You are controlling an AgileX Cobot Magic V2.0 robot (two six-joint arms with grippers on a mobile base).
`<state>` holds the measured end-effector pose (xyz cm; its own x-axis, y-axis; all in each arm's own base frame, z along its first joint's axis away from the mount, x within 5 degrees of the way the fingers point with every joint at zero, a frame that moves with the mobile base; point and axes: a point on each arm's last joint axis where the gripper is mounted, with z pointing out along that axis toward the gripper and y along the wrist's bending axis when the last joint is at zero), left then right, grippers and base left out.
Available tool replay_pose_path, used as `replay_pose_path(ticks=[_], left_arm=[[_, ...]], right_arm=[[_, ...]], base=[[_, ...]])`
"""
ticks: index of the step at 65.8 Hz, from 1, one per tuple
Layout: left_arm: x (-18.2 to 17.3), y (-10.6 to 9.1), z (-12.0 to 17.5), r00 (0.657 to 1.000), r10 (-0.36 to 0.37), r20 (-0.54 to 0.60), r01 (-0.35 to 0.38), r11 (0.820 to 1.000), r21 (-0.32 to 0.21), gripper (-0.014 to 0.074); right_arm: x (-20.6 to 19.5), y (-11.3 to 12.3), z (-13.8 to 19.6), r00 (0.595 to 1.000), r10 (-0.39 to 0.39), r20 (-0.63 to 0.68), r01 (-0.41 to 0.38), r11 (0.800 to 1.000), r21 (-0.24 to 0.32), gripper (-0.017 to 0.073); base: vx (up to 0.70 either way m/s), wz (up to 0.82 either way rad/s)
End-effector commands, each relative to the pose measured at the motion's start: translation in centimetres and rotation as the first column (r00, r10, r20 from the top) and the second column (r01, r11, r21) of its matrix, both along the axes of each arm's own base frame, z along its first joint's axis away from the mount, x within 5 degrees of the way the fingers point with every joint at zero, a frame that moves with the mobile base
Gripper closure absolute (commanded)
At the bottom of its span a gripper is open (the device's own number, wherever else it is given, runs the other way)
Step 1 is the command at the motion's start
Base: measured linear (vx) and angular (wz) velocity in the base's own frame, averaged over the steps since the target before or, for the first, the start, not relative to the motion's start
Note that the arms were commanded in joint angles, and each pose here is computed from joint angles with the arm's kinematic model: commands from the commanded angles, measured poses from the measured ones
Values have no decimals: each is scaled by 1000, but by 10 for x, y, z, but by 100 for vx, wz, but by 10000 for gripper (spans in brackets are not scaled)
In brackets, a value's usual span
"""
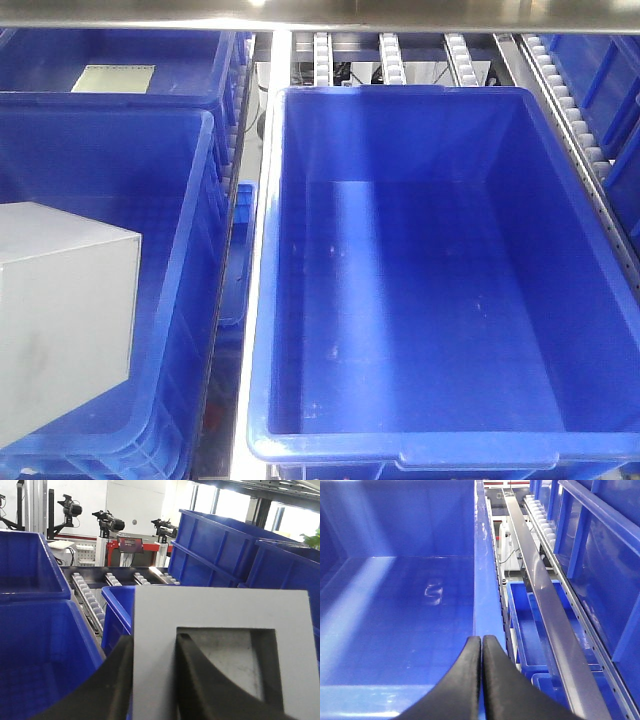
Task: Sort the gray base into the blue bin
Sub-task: 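Extend the left arm and lower the gray block into the blue bin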
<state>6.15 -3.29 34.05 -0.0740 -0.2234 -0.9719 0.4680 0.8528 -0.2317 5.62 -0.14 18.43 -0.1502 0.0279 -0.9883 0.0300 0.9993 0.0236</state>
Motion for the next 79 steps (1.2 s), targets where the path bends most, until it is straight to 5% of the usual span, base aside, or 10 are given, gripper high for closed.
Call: replay_pose_path(ticks=[1, 58, 79], left_arm=[[-2, 1, 19, 994, 1, 112, 6, 998, -67, 600], [0, 0, 24, 989, 2, 149, 14, 994, -106, 600], [49, -27, 18, 996, -2, 94, 9, 997, -81, 600]], right_arm=[[2, 0, 4, 999, -2, 45, 2, 1000, -18, 564], [2, 0, 4, 999, -2, 45, 2, 1000, -18, 564], [2, 0, 4, 999, -2, 45, 2, 1000, -18, 564]], base=[[0, 0], [0, 0], [0, 0]])
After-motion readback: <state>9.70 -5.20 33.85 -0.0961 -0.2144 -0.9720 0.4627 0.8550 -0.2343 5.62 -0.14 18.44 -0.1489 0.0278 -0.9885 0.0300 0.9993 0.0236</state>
